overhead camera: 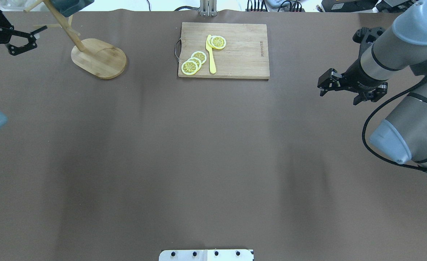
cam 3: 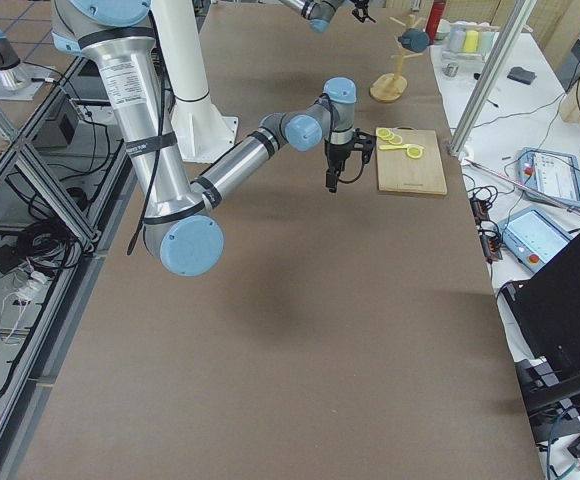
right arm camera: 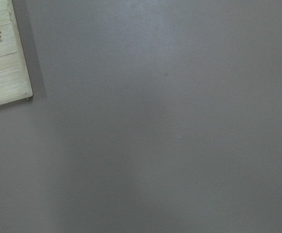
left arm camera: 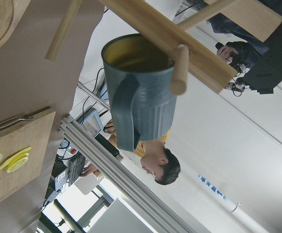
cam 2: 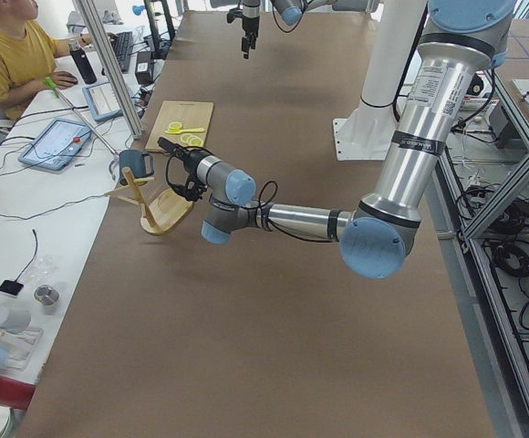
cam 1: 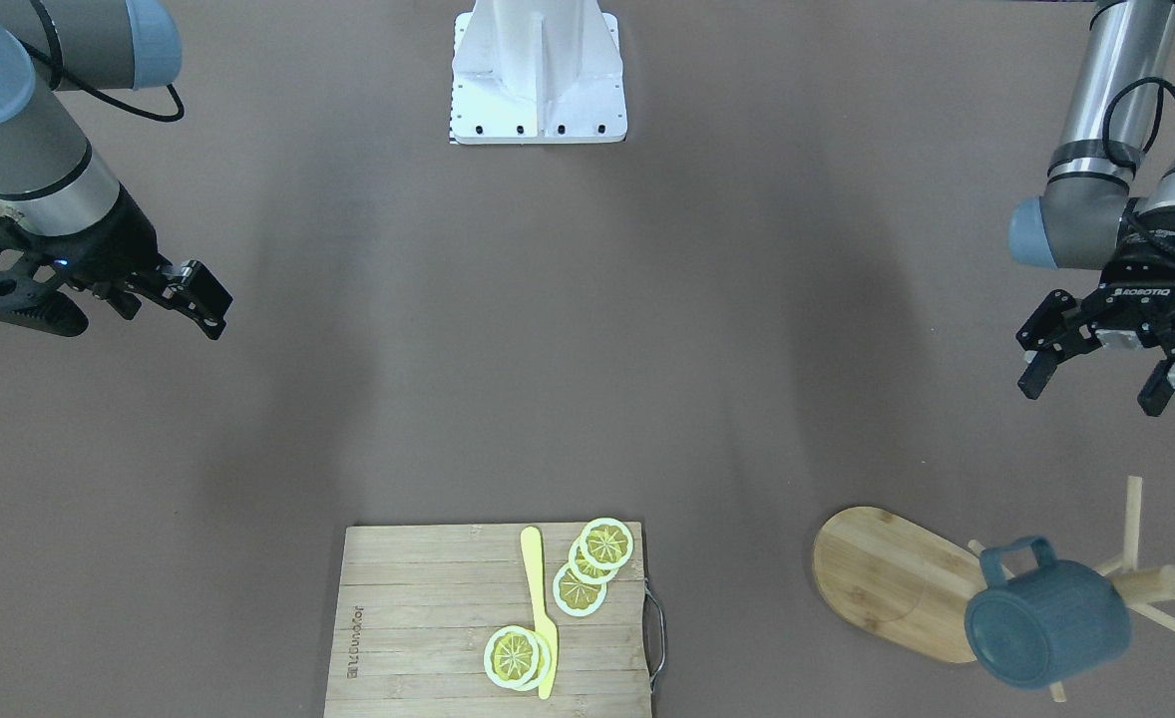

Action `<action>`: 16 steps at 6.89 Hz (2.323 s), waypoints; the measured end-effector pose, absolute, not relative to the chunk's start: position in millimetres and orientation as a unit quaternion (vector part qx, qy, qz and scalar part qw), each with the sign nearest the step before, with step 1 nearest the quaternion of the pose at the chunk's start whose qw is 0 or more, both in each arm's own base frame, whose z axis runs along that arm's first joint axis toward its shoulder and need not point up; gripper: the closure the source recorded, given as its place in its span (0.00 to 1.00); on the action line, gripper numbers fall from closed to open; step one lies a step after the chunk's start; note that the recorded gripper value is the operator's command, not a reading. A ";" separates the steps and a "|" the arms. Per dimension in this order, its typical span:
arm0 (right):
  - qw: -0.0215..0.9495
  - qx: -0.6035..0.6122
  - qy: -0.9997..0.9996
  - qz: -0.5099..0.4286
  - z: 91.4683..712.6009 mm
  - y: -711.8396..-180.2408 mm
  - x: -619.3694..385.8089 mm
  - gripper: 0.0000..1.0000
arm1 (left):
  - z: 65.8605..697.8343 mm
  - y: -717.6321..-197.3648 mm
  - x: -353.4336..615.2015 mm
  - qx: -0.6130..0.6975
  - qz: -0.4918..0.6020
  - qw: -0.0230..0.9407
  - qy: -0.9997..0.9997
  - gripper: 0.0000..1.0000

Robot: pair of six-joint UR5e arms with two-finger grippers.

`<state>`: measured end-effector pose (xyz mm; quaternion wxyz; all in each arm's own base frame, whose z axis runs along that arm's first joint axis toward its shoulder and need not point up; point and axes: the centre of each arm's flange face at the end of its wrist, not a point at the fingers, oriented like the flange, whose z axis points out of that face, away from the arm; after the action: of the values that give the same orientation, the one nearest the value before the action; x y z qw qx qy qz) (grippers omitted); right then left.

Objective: Hang cup on storage rack

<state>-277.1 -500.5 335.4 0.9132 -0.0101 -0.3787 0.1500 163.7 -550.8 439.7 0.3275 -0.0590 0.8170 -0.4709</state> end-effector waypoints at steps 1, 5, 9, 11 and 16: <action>0.913 -0.008 -0.380 0.147 333.8 -501.5 -275.9 0.00 | 457.3 -535.5 161.1 0.021 -0.424 0.405 0.810 0.02; 0.914 -0.002 -0.381 0.139 332.8 -504.0 -273.0 0.00 | 529.8 -504.6 147.6 0.286 -0.258 0.609 0.693 0.02; 0.917 0.014 -0.375 0.135 336.8 -511.4 -260.2 0.00 | 563.6 -523.5 114.3 0.466 -0.163 0.709 0.504 0.02; 0.922 0.036 -0.366 0.121 347.5 -525.1 -228.0 0.00 | 587.0 -536.1 102.6 0.490 -0.089 0.781 0.377 0.02; 0.939 0.040 -0.338 0.041 476.0 -566.1 -65.0 0.00 | 581.0 -553.8 45.0 0.285 -0.028 0.864 0.413 0.02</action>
<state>-65.0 -566.1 476.0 0.9395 0.0400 -0.3379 0.0408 45.0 -553.8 581.0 0.8645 0.2855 0.4129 -0.0275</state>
